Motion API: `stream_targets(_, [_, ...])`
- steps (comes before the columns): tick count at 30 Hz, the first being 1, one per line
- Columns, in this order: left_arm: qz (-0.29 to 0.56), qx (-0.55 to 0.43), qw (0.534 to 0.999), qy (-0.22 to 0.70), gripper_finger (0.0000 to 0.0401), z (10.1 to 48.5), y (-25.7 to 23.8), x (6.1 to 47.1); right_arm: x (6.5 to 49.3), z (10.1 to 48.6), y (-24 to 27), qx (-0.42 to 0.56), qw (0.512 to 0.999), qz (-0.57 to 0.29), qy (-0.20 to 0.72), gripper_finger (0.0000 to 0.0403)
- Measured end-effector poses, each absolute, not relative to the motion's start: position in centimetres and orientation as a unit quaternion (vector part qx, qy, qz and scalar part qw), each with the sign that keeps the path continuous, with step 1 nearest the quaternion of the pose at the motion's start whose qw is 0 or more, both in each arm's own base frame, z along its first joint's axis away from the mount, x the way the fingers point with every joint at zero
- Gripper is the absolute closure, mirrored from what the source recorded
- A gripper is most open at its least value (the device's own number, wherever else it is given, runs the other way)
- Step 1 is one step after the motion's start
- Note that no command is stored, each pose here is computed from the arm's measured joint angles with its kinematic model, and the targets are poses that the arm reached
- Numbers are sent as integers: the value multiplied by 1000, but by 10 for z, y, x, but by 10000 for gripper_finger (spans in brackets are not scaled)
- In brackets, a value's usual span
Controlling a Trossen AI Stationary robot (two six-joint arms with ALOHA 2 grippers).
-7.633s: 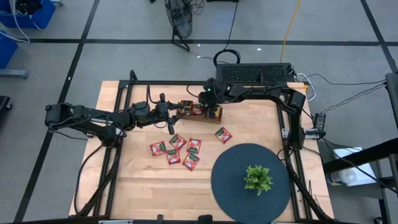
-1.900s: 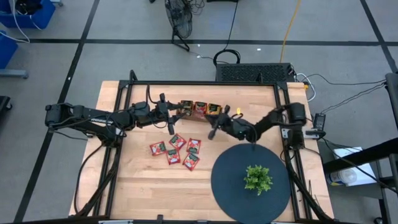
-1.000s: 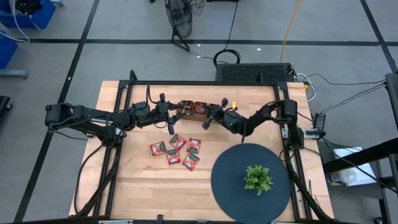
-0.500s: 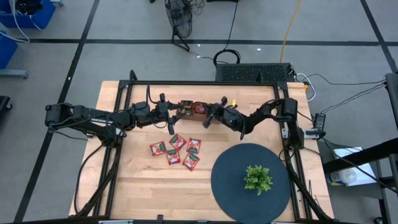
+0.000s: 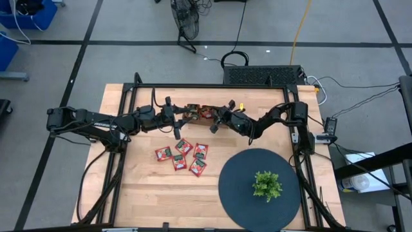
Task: Pick & Place Tea
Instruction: Put the red tea bag into the middle section wooden organizer
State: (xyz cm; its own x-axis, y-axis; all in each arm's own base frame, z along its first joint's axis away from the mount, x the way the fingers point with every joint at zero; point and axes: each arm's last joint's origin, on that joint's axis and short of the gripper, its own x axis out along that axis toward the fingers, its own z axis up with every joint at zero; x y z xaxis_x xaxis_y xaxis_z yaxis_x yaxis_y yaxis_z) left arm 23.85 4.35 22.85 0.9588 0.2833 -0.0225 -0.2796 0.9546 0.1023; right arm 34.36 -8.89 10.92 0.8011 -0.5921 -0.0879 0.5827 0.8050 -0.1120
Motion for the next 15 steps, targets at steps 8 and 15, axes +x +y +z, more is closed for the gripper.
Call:
stream_targets(8, [142,49,988,18,243,229,44,239,347,148,-94,-21,958,-249,140,237])
stream_targets(15, [142,49,988,18,231,229,43,239,366,181,-121,7,947,-188,261,238])
